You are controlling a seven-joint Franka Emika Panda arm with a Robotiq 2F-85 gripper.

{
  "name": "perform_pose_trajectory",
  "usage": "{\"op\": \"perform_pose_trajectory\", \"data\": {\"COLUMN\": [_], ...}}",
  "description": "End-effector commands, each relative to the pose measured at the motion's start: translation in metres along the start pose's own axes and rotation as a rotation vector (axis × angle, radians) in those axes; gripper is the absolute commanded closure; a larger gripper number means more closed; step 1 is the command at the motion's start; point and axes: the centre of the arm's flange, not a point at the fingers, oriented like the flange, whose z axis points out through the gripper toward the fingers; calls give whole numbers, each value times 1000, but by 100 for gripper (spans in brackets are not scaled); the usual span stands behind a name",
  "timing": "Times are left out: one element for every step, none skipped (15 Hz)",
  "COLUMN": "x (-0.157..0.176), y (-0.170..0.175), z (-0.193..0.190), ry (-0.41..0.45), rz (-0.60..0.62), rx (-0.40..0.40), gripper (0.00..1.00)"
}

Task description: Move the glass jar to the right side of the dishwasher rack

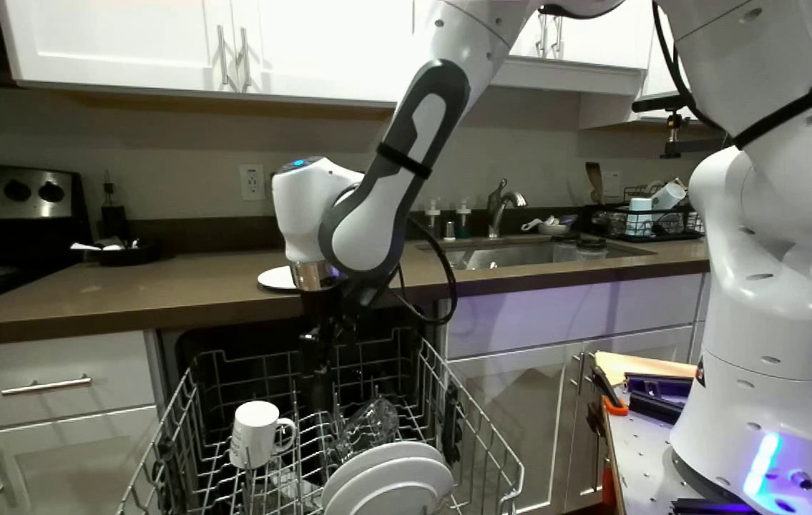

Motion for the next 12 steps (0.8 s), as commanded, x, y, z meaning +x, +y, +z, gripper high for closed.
{"op": "perform_pose_trajectory", "data": {"x": [-36,-40,-45,-49,-53,-57,-62,-65,-68,-71,-75,-78], "y": [-2,-5,-8,-11,-15,-19,-23,-27,-32,-37,-40,-42], "z": [-54,-66,-79,-90,-102,-113,-124,-133,-142,-148,-152,-155], "ry": [35,57,91,120,162,200,243,280,307,326,331,332], "rz": [-68,-86,-103,-114,-123,-128,-132,-129,-129,-130,-131,-125], "rx": [-77,-87,-91,-93,-83,-75,-54,-31,17,45,80,100], "gripper": [0,0,0,0,0,0,0,0,0,0,0,0]}}
